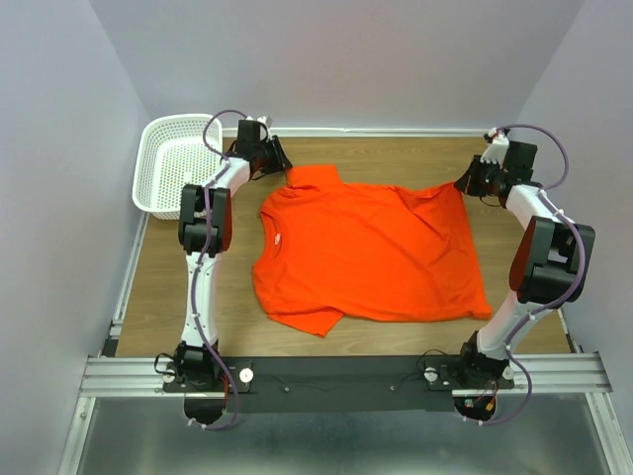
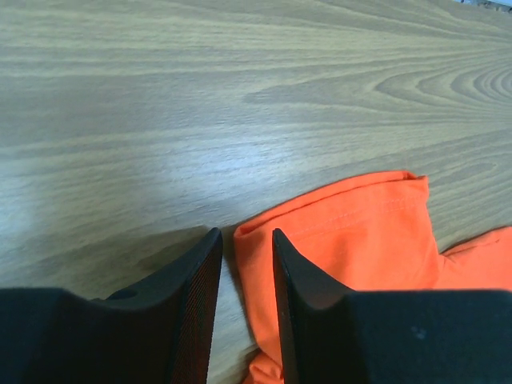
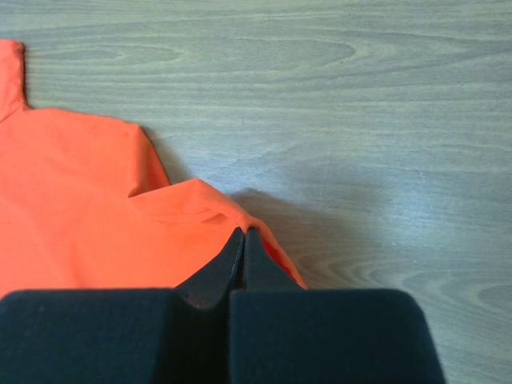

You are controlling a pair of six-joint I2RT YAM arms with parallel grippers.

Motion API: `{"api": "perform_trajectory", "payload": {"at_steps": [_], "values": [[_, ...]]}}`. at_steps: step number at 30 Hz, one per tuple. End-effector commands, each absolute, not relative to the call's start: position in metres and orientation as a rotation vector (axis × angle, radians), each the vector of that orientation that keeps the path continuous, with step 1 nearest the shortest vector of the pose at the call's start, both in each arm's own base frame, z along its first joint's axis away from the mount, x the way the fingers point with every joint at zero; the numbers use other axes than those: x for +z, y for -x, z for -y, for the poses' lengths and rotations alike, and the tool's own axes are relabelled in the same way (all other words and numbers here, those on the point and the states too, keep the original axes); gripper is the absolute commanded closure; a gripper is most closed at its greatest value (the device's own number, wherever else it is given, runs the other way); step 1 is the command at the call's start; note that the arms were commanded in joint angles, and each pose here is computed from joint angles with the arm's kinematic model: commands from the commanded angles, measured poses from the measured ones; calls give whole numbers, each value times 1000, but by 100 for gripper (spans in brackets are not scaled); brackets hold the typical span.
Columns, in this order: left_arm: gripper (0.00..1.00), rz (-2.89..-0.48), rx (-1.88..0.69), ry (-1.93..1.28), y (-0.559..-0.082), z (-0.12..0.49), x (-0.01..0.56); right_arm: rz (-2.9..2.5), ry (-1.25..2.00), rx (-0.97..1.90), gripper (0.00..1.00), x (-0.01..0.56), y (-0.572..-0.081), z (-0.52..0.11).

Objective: Fold and stack the t-shirts
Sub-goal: Flatten the tshirt out

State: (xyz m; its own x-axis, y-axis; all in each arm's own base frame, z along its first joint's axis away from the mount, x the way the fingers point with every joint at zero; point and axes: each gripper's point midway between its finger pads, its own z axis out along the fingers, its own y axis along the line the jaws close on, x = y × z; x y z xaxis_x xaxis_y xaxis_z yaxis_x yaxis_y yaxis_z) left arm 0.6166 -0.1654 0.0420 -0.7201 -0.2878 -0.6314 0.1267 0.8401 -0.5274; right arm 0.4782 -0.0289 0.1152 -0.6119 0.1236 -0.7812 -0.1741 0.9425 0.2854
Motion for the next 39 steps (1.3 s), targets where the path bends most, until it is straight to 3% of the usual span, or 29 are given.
{"api": "perform_trajectory", "payload": {"at_steps": [1, 12, 16, 19, 28, 35, 39], "values": [[61, -2337, -732, 97, -608, 175, 20, -2193, 37, 432, 99, 112, -478, 30], [85, -2324, -741, 83, -614, 178, 25, -2192, 39, 427, 99, 113, -478, 31], [100, -2292, -753, 43, -616, 180, 39, -2193, 41, 413, 99, 112, -478, 33], [100, -2234, -745, 4, -621, 179, 62, -2180, 58, 389, 99, 119, -479, 35], [100, -1927, -658, -148, -611, 170, 225, -2050, 136, 319, 100, 183, -462, 31], [100, -1632, -567, -226, -540, 151, 374, -1852, 210, 261, 99, 288, -407, 15], [100, -1452, -537, -255, -480, 141, 451, -1655, 249, 159, 99, 389, -376, 11]]}}
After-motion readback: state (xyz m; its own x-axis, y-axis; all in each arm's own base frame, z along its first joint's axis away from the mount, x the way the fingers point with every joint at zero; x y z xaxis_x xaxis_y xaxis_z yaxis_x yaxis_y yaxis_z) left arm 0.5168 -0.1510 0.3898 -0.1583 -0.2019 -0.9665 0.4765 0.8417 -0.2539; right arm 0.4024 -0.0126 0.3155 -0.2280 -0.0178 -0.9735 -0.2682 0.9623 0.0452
